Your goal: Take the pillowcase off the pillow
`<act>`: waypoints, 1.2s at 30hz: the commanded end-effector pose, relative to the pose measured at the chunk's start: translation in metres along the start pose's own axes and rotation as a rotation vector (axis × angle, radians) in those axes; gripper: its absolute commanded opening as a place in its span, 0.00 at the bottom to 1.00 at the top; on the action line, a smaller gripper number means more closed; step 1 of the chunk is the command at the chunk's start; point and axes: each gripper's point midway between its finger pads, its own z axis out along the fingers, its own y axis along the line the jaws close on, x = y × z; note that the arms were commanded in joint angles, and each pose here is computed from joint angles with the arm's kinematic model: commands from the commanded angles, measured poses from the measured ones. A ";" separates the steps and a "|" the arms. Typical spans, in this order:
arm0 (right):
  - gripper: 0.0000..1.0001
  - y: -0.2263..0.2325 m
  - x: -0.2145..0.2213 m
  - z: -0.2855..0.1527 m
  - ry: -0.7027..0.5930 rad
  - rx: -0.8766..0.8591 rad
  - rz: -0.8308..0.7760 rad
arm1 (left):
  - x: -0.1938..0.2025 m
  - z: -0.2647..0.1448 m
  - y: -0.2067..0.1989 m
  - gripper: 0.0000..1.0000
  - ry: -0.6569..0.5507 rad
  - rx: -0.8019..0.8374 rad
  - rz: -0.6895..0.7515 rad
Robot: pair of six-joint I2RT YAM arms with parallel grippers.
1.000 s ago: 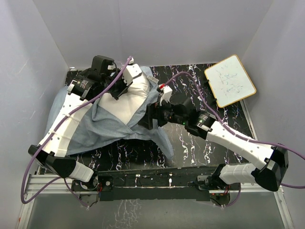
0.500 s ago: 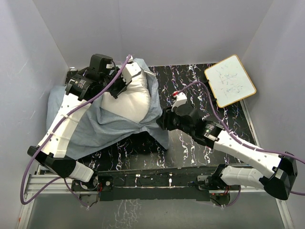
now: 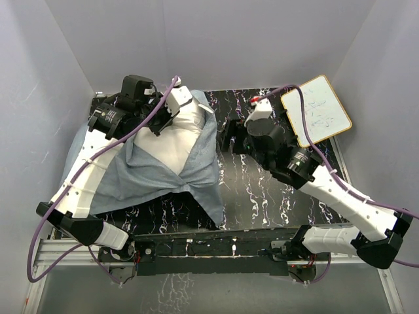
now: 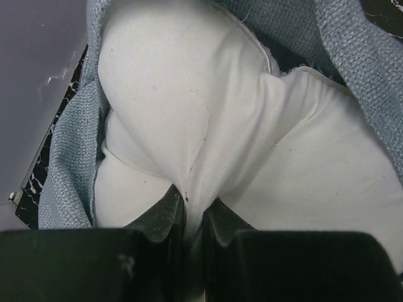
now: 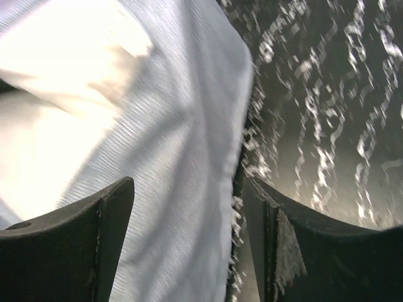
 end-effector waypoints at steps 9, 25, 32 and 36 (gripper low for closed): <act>0.79 0.084 -0.034 0.040 -0.039 -0.123 0.006 | -0.028 -0.029 0.010 0.00 -0.120 -0.068 0.018; 0.49 -0.021 0.043 0.034 0.017 0.110 -0.001 | -0.047 -0.048 0.018 0.00 -0.168 -0.096 0.045; 0.21 -0.031 0.059 0.039 0.054 0.103 0.016 | -0.063 -0.059 0.019 0.00 -0.207 -0.087 0.021; 0.11 -0.033 0.068 0.041 0.073 0.101 0.016 | -0.080 -0.069 0.021 0.00 -0.254 -0.085 0.002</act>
